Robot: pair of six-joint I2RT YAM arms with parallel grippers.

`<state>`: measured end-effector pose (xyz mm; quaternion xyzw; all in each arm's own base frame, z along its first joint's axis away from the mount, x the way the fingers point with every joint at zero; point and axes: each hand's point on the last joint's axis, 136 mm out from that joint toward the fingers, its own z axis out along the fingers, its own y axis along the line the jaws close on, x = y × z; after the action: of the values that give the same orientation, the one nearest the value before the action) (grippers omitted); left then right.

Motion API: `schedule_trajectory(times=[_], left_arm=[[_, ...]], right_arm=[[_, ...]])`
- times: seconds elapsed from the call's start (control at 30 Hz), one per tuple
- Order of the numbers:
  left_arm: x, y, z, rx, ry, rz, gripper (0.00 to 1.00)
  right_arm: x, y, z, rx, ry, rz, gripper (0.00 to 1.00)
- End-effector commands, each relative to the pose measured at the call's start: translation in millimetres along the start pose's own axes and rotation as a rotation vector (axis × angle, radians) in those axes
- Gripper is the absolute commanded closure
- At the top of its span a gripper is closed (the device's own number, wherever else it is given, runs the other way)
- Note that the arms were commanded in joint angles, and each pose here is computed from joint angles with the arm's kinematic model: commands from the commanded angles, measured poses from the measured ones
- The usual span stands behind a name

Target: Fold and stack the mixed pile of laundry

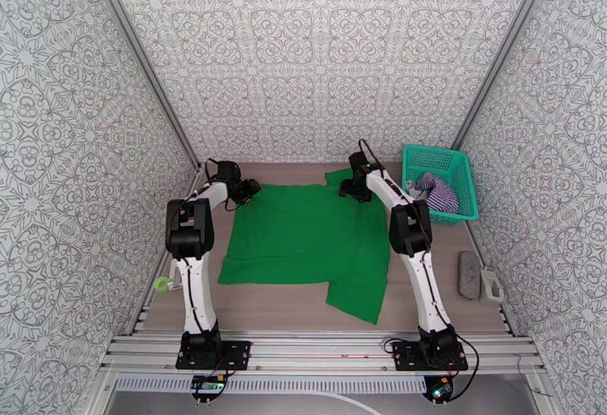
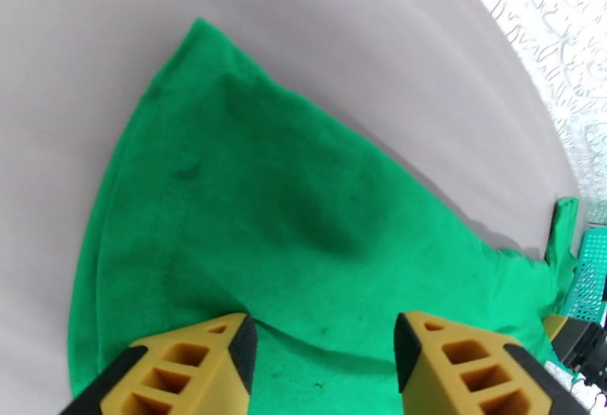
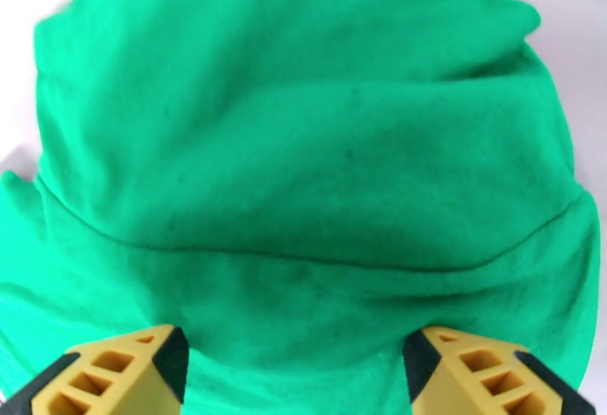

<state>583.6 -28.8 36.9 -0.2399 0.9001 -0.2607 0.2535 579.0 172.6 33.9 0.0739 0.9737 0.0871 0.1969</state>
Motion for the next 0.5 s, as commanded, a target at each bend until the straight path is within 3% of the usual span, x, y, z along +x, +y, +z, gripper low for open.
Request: schedule_trajectory(times=[0.0,0.1,0.23,0.37,0.47], left_arm=[[-2,3,7,0.032,0.015,0.026,0.41],[-15,-22,-22,0.055,-0.032,0.113,0.36],[-18,-43,-81,0.030,-0.090,0.191,0.33],[19,-38,-122,-0.020,-0.075,0.228,0.33],[61,-29,-134,-0.032,-0.015,0.236,0.35]], right_arm=[[-4,0,4,-0.040,0.023,-0.005,0.20],[-20,11,-35,-0.075,-0.036,-0.023,0.20],[-9,18,-98,-0.115,-0.102,-0.053,0.20],[30,15,-144,-0.125,-0.122,-0.082,0.24],[91,10,-155,-0.115,-0.049,-0.107,0.30]])
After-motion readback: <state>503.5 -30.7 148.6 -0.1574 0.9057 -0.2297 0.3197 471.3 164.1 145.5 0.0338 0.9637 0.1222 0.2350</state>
